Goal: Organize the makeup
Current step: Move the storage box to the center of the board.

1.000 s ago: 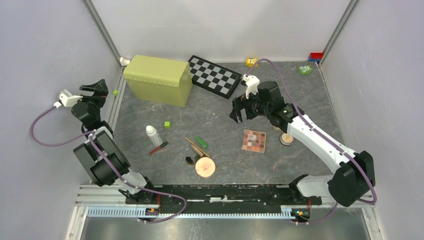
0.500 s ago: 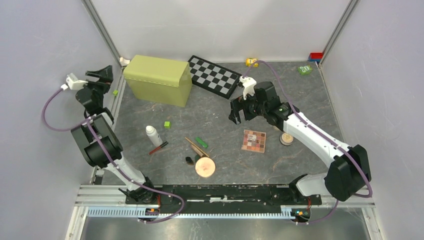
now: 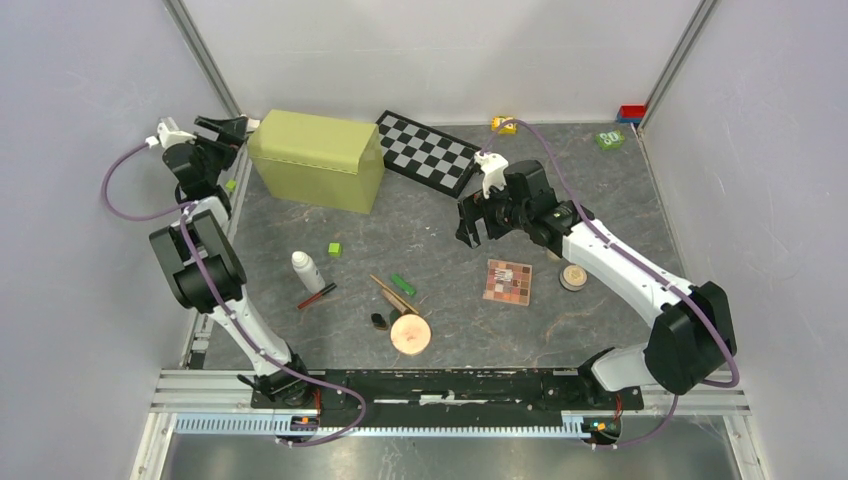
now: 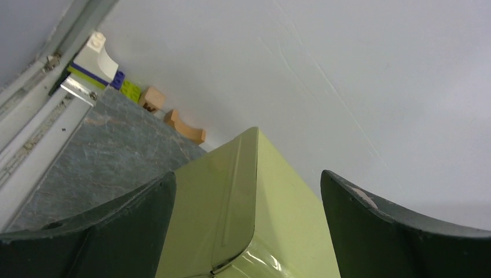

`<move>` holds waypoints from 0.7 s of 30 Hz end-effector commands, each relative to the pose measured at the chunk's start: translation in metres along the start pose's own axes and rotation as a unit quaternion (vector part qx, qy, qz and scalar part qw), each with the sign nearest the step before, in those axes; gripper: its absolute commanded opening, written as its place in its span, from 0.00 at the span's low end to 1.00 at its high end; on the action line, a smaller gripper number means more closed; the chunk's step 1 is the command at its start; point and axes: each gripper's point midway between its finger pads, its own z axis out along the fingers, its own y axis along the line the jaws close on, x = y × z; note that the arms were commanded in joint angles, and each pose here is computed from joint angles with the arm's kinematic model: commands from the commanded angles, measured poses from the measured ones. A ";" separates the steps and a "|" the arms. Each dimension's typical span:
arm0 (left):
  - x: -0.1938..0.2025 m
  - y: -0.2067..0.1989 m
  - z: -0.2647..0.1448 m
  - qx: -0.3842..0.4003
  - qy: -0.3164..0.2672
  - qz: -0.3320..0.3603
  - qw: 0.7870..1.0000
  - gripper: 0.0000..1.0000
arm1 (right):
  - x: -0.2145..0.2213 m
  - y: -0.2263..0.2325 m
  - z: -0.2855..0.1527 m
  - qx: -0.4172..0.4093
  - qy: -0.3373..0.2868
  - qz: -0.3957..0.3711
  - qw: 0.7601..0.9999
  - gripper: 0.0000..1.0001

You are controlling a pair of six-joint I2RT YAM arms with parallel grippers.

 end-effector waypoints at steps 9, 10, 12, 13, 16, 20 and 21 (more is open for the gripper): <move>0.045 0.006 0.020 -0.003 0.145 -0.009 0.989 0.93 | -0.021 0.005 -0.006 -0.009 -0.023 -0.016 1.000 0.97; 0.049 0.004 0.021 0.003 0.156 -0.013 0.988 0.91 | -0.021 0.006 -0.006 -0.009 -0.023 -0.016 1.000 0.97; 0.057 0.001 0.023 0.013 0.172 -0.022 0.985 0.90 | -0.020 0.006 -0.006 -0.009 -0.021 -0.017 1.000 0.97; 0.060 -0.001 0.024 0.019 0.178 -0.025 0.984 0.89 | -0.020 0.005 -0.006 -0.009 -0.022 -0.017 1.000 0.97; 0.074 -0.010 0.027 0.041 0.202 -0.031 0.978 0.87 | -0.018 0.005 -0.007 -0.008 -0.019 -0.018 1.000 0.97; 0.091 -0.025 0.024 0.066 0.233 -0.033 0.970 0.81 | -0.017 0.003 -0.007 -0.003 -0.018 -0.017 1.000 0.97; 0.095 -0.028 0.021 0.070 0.240 -0.033 0.968 0.79 | -0.017 0.003 -0.007 -0.002 -0.020 -0.017 1.000 0.97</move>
